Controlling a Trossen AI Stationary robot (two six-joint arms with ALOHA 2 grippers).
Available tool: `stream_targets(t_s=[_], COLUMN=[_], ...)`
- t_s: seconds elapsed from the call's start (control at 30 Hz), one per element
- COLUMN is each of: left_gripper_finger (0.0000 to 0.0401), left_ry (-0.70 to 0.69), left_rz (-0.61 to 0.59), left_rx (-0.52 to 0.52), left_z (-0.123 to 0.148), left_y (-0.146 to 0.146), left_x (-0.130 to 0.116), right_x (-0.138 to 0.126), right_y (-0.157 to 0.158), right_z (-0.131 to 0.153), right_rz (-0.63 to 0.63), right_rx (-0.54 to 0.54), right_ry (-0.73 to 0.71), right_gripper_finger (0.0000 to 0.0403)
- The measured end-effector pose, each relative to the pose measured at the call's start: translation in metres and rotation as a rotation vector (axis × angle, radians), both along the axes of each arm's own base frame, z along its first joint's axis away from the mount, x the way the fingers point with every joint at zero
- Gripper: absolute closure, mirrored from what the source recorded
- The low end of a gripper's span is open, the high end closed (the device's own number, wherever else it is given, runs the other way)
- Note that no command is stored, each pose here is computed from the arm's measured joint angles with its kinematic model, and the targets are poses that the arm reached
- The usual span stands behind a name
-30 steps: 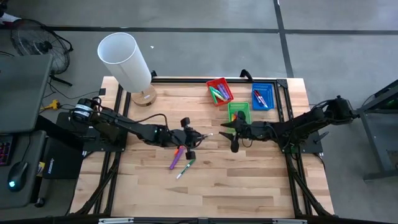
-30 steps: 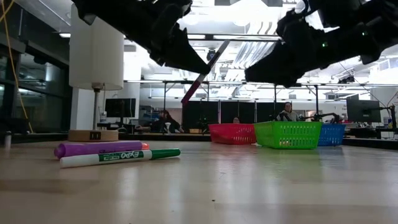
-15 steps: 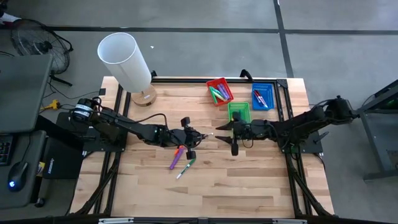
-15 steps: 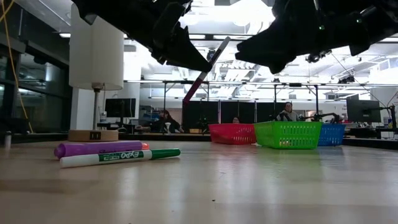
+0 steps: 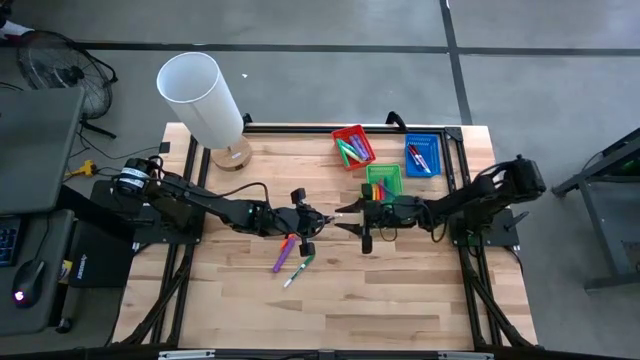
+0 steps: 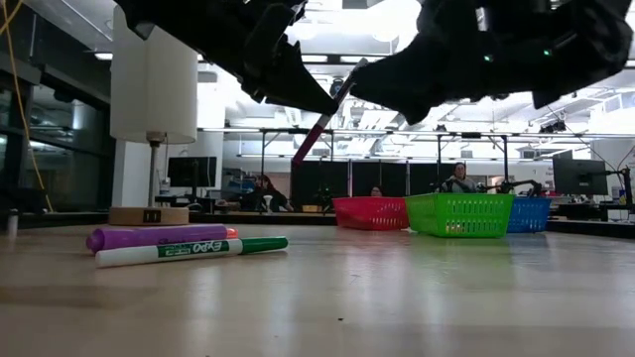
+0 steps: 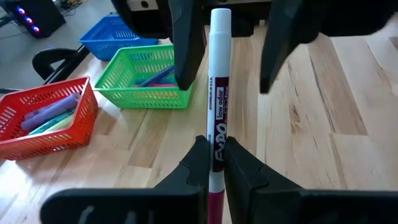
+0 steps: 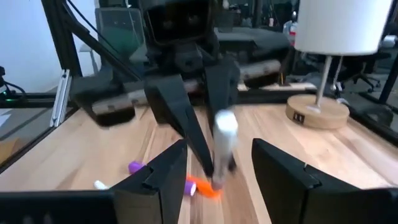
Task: Pick & Place Markers
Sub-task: Put the dark purple marker in the blue bin
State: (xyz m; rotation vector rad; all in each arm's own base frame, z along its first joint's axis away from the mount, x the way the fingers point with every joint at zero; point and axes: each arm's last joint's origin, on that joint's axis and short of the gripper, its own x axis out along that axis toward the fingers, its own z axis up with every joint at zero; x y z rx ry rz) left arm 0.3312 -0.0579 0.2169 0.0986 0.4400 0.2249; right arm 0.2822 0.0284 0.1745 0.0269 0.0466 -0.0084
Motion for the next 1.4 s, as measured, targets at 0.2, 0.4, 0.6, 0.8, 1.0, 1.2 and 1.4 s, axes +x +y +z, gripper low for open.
stream_targets(t_s=[0.2, 0.4, 0.6, 0.8, 1.0, 1.2, 1.4], left_gripper_finger=[0.0384, 0.0384, 0.0384, 0.0384, 0.0384, 0.0384, 0.0384], left_ry=[0.0, 0.016, 0.028, 0.039, 0.042, 0.04, 0.041], left_rz=[0.0, 0.0, -0.005, -0.005, -0.005, -0.002, -0.006], left_rx=[0.0, 0.003, 0.003, 0.005, 0.006, 0.0, -0.002], left_z=[0.0, -0.001, -0.002, -0.003, -0.004, -0.004, -0.004], left_y=[0.0, 0.0, 0.0, 0.0, 0.0, 0.0, 0.0], left_x=[0.0, -0.001, -0.001, -0.002, -0.002, -0.002, -0.002], right_x=[0.025, 0.034, 0.034, 0.034, 0.033, 0.033, 0.033], right_y=[0.004, 0.004, 0.004, 0.004, 0.003, 0.003, 0.003], right_z=[0.003, -0.002, -0.002, -0.003, -0.004, -0.004, -0.004], right_rz=[0.033, 0.018, 0.018, 0.014, -0.022, -0.023, -0.015], right_rx=[-0.055, -0.066, -0.073, -0.09, -0.097, -0.097, -0.096], right_ry=[0.001, 0.059, 0.064, 0.07, 0.085, 0.087, 0.087], right_gripper_finger=[0.0233, 0.0237, 0.0255, 0.0274, 0.0296, 0.0326, 0.0376])
